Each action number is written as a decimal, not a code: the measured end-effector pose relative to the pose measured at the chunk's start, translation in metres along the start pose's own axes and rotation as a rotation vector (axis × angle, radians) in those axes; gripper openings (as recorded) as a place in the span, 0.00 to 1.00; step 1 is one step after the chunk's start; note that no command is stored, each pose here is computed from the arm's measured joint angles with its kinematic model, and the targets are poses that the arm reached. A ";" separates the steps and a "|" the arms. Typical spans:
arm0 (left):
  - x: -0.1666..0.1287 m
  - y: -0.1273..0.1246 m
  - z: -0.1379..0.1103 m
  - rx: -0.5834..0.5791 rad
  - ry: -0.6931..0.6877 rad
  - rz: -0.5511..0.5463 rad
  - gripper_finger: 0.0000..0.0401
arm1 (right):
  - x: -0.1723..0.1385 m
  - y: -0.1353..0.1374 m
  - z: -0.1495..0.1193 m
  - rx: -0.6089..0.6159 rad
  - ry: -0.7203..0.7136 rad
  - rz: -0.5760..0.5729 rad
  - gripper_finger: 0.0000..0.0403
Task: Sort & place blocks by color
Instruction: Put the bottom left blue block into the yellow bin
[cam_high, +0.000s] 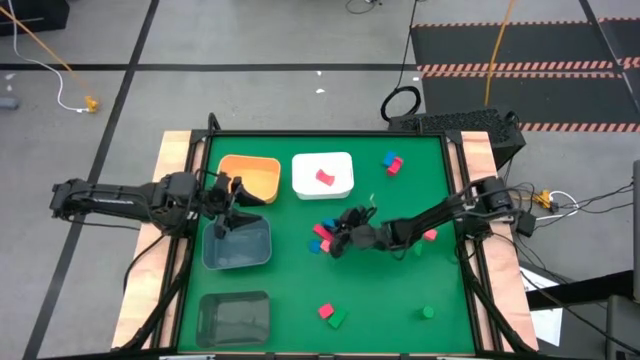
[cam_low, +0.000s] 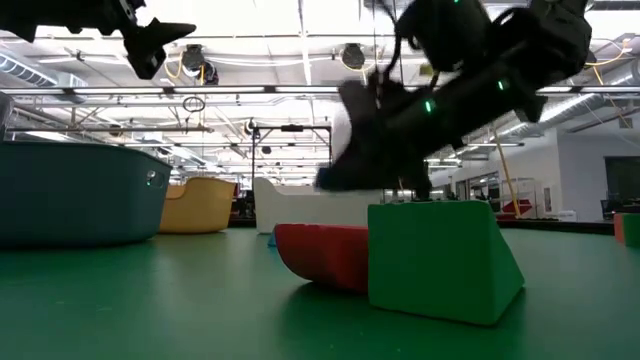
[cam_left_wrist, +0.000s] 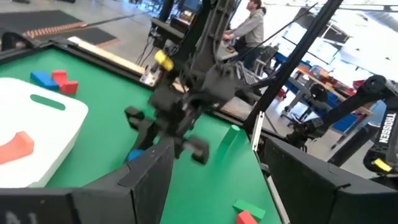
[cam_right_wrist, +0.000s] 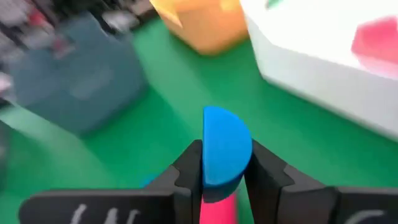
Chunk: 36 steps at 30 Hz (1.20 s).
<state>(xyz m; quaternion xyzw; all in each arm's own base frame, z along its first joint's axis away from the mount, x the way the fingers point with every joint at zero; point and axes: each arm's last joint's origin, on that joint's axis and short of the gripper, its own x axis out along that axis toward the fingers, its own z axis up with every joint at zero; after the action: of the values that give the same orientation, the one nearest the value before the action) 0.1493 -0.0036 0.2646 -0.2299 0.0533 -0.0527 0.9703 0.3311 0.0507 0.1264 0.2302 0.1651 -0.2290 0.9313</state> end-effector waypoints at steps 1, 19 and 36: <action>0.001 0.001 0.000 -0.014 0.005 0.008 0.64 | -0.002 0.003 0.007 0.000 -0.035 0.025 0.17; 0.012 0.003 0.020 0.796 -0.202 0.021 0.64 | -0.044 0.004 0.116 0.745 -0.155 0.553 0.17; 0.053 0.027 0.001 0.788 -0.057 0.034 0.64 | -0.040 0.021 0.125 0.861 0.056 0.573 0.17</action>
<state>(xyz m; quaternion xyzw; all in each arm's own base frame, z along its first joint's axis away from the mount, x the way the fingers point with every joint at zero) 0.2034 0.0142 0.2488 0.1597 0.0057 -0.0467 0.9860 0.3335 0.0178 0.2550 0.6347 0.0110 -0.0054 0.7726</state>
